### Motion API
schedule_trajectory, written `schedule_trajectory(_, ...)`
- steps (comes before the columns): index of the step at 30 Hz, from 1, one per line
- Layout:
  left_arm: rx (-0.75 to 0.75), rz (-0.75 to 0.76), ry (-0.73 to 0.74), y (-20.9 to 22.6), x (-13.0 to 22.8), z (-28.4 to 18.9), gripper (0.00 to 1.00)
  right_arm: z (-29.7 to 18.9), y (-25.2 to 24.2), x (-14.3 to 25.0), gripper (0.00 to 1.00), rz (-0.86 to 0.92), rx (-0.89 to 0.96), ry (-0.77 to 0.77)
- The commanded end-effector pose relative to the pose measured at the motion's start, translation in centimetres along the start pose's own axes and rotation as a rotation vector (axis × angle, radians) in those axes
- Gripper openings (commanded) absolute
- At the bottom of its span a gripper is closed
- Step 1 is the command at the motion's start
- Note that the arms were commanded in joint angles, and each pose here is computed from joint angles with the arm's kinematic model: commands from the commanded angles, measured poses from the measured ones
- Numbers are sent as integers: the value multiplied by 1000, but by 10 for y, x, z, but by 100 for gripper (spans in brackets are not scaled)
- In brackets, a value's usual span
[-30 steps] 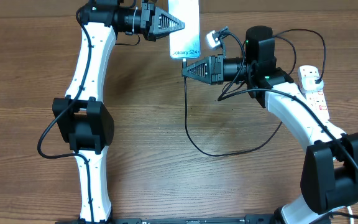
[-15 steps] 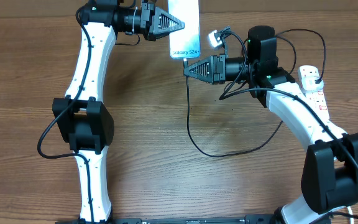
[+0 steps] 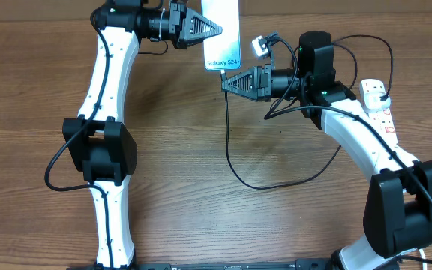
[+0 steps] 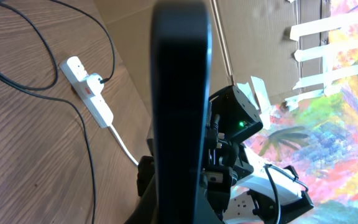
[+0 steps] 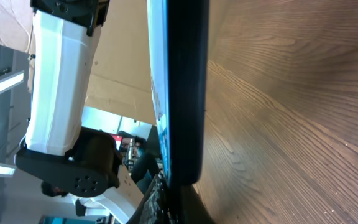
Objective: Plug charger to phone and switch on socket
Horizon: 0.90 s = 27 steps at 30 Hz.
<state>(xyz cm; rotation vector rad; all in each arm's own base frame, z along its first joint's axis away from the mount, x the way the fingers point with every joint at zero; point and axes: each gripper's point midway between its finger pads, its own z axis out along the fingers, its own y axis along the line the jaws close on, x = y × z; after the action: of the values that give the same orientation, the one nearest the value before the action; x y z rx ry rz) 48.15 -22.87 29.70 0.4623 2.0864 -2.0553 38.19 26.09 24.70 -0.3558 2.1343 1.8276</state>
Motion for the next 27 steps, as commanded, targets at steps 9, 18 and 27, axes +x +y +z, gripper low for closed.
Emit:
schedule_trajectory(9,48,31,17,-34,3,-1,4,-7,0,-20,4,-14,59,-87)
schedule_trajectory(18,48,12,17,-34,3,-1,4,0,4,-26,4,-2,64,-119)
schedule_trajectory(27,47,-4,17,-34,3,-1,4,8,3,-27,4,10,84,-134)
